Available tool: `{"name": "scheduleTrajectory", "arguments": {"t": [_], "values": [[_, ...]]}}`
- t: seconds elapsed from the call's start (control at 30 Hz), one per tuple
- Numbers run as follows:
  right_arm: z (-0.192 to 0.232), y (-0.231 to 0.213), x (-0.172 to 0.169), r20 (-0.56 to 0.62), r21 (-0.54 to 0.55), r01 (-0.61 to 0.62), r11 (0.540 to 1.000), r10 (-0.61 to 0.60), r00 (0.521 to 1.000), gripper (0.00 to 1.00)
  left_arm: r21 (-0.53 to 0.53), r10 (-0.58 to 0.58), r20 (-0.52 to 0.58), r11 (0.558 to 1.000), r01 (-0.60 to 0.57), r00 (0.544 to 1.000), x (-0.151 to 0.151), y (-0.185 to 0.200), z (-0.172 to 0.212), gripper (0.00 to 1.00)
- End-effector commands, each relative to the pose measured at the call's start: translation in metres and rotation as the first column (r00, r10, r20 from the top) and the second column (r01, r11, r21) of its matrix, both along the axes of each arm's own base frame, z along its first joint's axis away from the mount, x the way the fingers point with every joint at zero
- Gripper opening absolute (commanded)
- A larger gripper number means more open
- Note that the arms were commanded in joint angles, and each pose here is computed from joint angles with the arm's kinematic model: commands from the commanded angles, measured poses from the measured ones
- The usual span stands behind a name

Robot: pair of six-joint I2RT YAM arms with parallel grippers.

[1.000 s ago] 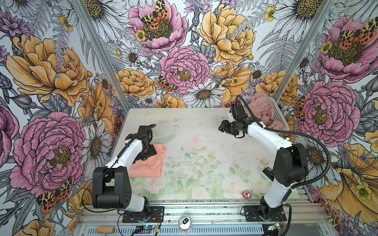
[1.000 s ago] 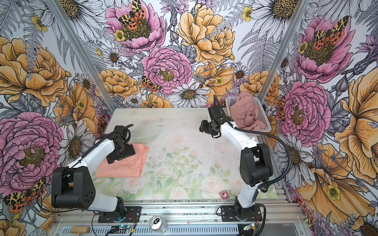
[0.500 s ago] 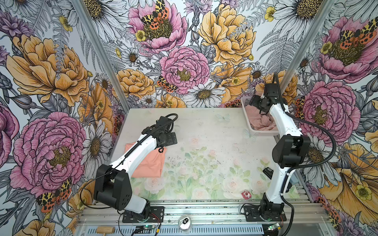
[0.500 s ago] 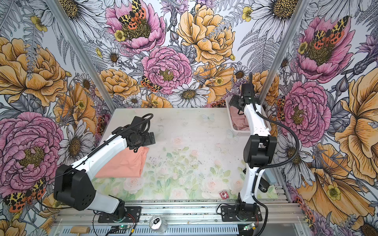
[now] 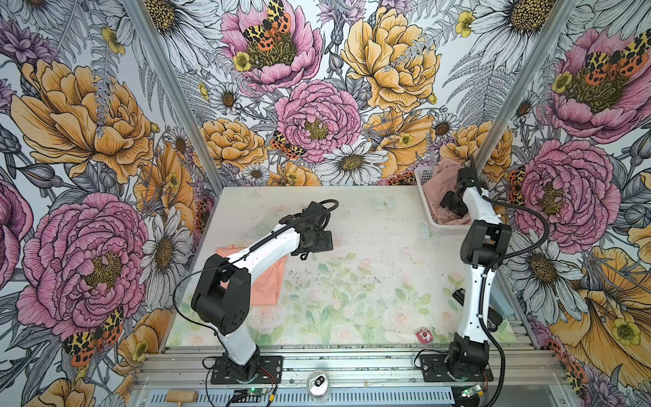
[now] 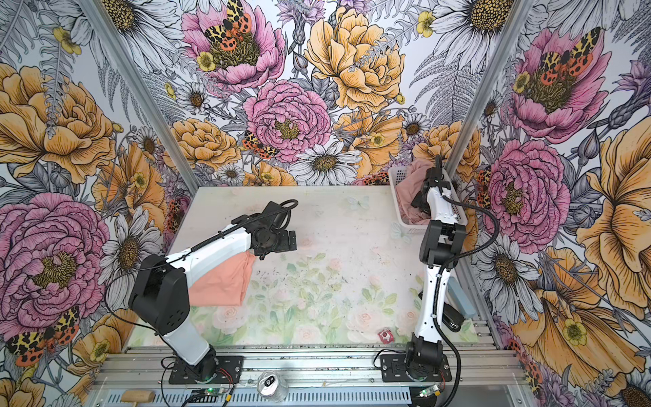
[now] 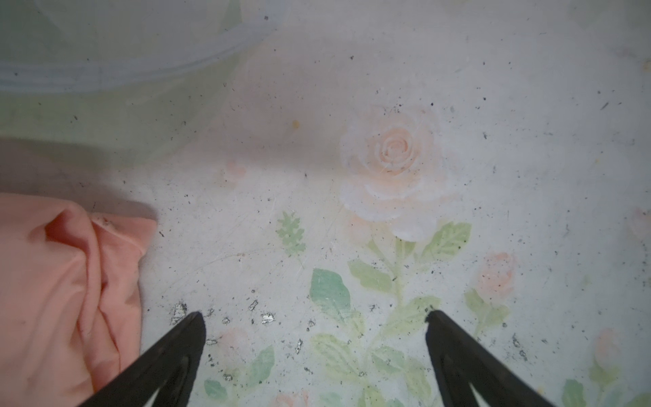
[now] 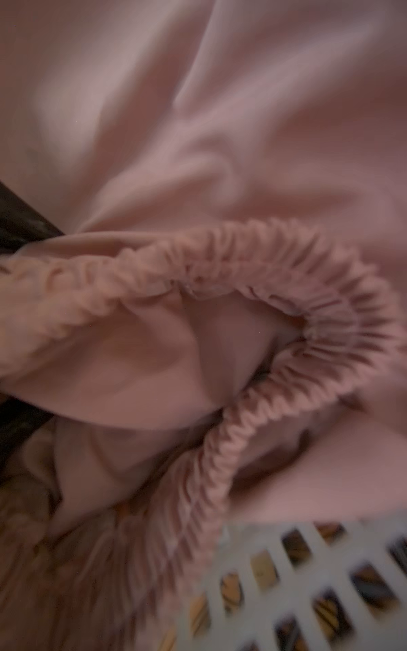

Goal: Fold and stack the mixed laundry pile

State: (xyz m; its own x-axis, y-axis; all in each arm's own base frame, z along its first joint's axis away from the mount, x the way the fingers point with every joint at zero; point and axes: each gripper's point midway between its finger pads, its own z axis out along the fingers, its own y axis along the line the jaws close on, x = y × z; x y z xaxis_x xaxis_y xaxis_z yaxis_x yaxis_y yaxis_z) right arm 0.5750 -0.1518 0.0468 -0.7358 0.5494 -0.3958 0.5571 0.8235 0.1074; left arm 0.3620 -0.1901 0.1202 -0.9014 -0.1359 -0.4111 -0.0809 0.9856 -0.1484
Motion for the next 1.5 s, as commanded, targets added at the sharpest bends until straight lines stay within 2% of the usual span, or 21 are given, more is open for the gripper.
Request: {"name": "scheduleTrajectory", "arguments": {"t": [0.0,0.1,0.27,0.47,0.6,0.8,0.9,1.0,1.13,1.27,1.3,1.33,1.37,1.4,1.47], "values": [[0.008,0.015,0.002,0.017,0.071,-0.020,0.997,0.018,1.000,0.27,-0.039,0.008,0.030,0.999,-0.006,1.000,0.007,-0.006,0.011,0.99],[0.041,0.013,0.008,0.081,0.059,-0.014,0.998,0.009,0.997,0.00,-0.040,0.022,0.039,0.999,-0.020,0.999,0.005,-0.002,0.014,0.99],[0.141,0.014,0.012,0.266,0.014,-0.019,1.000,0.015,0.964,0.00,-0.044,0.038,0.060,0.998,-0.035,0.998,0.001,0.004,0.019,0.99],[0.267,0.032,-0.014,0.470,-0.034,-0.044,0.998,0.055,0.881,0.00,-0.083,0.057,0.110,0.995,-0.048,0.992,0.003,0.005,0.032,0.99],[0.336,0.066,-0.042,0.574,-0.057,-0.108,0.993,0.121,0.810,0.00,-0.111,0.066,0.154,0.993,-0.050,0.986,0.003,0.005,0.044,0.99],[0.401,0.147,-0.088,0.662,-0.093,-0.285,0.954,0.273,0.698,0.00,-0.155,0.109,0.212,0.985,-0.077,0.971,0.000,0.019,0.063,0.99],[0.409,0.191,-0.111,0.669,-0.101,-0.387,0.916,0.351,0.655,0.00,-0.172,0.136,0.234,0.980,-0.097,0.963,-0.003,0.030,0.072,0.99],[0.400,0.235,-0.133,0.654,-0.092,-0.490,0.867,0.424,0.627,0.00,-0.184,0.161,0.250,0.976,-0.117,0.955,-0.006,0.041,0.078,0.99],[0.366,0.280,-0.156,0.619,-0.021,-0.599,0.800,0.481,0.621,0.00,-0.197,0.197,0.264,0.969,-0.147,0.944,-0.011,0.057,0.083,0.99],[0.313,0.327,-0.182,0.555,0.088,-0.713,0.696,0.560,0.615,0.00,-0.204,0.229,0.280,0.963,-0.175,0.932,-0.015,0.071,0.088,0.99],[0.296,0.335,-0.188,0.529,0.123,-0.736,0.666,0.584,0.616,0.03,-0.205,0.235,0.281,0.962,-0.180,0.931,-0.016,0.074,0.088,0.99],[0.280,0.336,-0.192,0.497,0.149,-0.736,0.661,0.593,0.633,0.16,-0.206,0.238,0.283,0.961,-0.183,0.929,-0.016,0.075,0.089,0.99],[0.262,0.327,-0.194,0.449,0.159,-0.706,0.690,0.586,0.674,0.30,-0.206,0.238,0.282,0.961,-0.184,0.930,-0.016,0.075,0.088,0.99],[0.250,0.317,-0.196,0.413,0.152,-0.675,0.722,0.574,0.707,0.39,-0.206,0.234,0.280,0.962,-0.180,0.931,-0.016,0.075,0.088,0.99],[0.230,0.294,-0.199,0.360,0.136,-0.600,0.788,0.525,0.771,0.52,-0.209,0.219,0.268,0.964,-0.166,0.938,-0.015,0.070,0.085,0.99]]}}
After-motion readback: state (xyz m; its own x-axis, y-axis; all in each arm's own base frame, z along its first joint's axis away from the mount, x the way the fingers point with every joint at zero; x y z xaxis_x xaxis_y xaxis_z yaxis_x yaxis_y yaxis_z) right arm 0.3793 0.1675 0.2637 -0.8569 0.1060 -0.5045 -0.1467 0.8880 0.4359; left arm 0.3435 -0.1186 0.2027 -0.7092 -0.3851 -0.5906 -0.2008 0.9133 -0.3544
